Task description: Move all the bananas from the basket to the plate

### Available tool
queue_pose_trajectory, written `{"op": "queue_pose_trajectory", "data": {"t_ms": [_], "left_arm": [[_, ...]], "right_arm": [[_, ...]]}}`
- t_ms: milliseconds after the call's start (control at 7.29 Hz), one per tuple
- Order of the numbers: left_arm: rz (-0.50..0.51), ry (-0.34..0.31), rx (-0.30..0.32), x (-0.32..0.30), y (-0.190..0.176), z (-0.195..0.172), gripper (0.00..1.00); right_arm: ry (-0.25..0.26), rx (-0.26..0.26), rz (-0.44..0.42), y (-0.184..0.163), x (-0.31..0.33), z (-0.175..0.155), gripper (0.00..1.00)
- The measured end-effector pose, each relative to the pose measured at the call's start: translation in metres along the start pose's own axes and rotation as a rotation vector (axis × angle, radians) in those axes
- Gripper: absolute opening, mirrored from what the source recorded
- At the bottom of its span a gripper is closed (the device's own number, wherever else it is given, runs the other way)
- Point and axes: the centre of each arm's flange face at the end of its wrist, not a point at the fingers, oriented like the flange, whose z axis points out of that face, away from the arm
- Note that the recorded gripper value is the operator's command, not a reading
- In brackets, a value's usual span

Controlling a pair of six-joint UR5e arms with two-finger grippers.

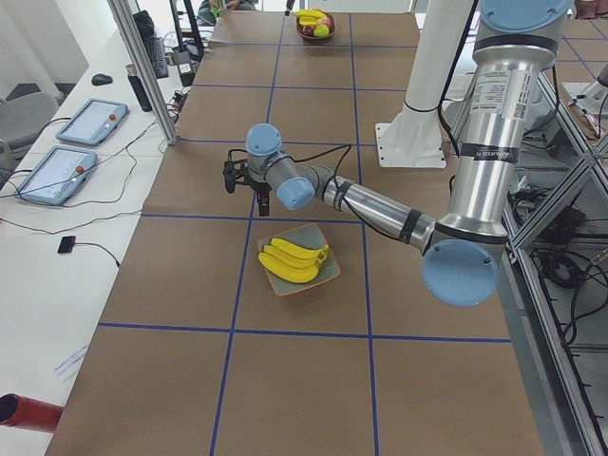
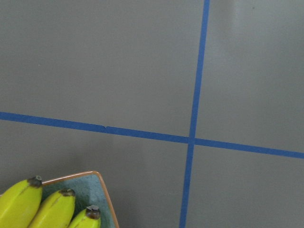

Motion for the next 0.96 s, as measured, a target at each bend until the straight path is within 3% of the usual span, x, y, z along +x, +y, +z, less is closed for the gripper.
{"op": "queue_pose_trajectory", "data": {"t_ms": [275,549,961], "left_arm": [[-0.028,0.005,0.0,0.006,-0.001,0.0,1.0],[-0.033,0.005,-0.002,0.006,-0.001,0.001,1.0],[-0.03,0.008,-0.002,0.008,0.001,0.0,1.0]], "right_arm": [[0.129,-0.051,-0.018,0.055,0.077,0.006,0.99],[0.227,-0.136,-0.06,0.074,0.124,0.001,0.96],[0.27,-0.196,0.004,0.079,0.151,0.009,0.96]]}}
